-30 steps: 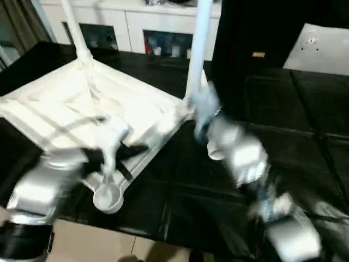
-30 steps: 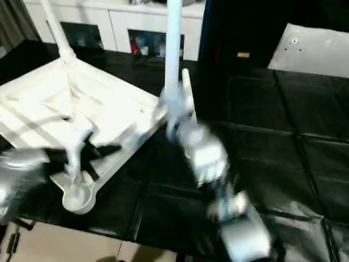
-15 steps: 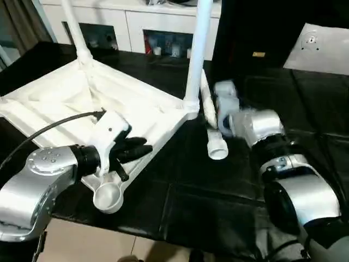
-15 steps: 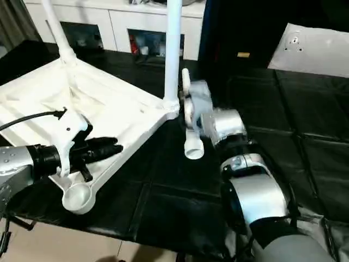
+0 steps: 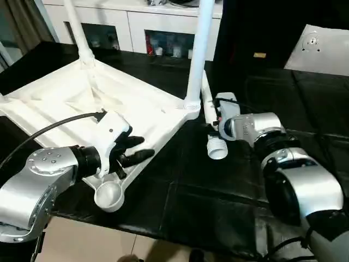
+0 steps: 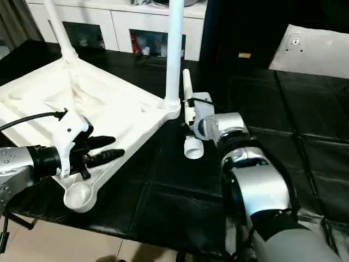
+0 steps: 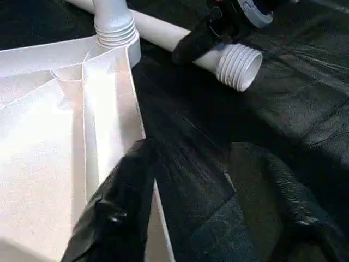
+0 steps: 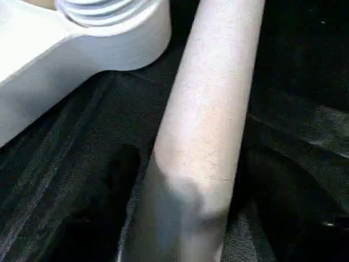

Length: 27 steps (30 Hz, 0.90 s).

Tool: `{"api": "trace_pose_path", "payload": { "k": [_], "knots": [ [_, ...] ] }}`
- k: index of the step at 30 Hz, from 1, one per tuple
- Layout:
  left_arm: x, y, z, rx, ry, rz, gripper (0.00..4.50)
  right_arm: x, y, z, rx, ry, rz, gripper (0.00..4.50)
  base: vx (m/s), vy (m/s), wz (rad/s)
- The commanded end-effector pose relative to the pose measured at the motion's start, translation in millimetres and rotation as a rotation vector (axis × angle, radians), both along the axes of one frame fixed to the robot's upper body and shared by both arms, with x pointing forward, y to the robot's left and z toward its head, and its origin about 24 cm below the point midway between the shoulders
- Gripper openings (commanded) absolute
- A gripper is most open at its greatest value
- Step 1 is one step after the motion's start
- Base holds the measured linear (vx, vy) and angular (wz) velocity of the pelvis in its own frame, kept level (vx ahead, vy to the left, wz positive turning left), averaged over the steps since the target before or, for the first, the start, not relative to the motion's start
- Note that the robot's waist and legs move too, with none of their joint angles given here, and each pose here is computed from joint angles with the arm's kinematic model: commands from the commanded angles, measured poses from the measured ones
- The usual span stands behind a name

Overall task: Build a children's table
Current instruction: Pick table leg

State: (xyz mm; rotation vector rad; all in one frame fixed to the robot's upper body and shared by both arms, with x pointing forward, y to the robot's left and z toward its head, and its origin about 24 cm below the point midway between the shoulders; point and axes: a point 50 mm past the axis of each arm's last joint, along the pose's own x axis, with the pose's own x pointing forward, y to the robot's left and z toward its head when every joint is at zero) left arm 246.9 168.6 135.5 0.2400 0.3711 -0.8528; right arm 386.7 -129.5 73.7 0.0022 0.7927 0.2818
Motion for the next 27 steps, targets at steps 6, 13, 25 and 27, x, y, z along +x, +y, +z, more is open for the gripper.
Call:
{"api": "trace_pose_path", "payload": {
  "k": [6, 13, 25, 27],
  "knots": [
    [-0.2, -3.3, 1.0, 0.015, -0.012, -0.011, 3.12, -1.8, -5.6, -4.7, 0.051, 0.026, -0.036, 2.57, 0.0, 0.0, 0.0],
    [0.6, -5.6, -0.6, 0.012, -0.018, -0.014, 3.62, -2.8, -12.4, -7.5, 0.088, 0.026, -0.072, 2.04, 0.0, 0.0, 0.0],
    [34.3, -13.2, 20.2, -0.207, -0.202, 0.243, 4.43, 12.4, -53.9, 53.2, 0.584, -0.512, -0.279, 1.85, 0.0, 0.0, 0.0],
    [37.6, -18.8, 31.1, -0.317, -0.209, 0.226, 4.5, 4.2, -54.6, 68.2, 0.761, -0.593, -0.224, 1.85, 0.0, 0.0, 0.0]
  ]
}}
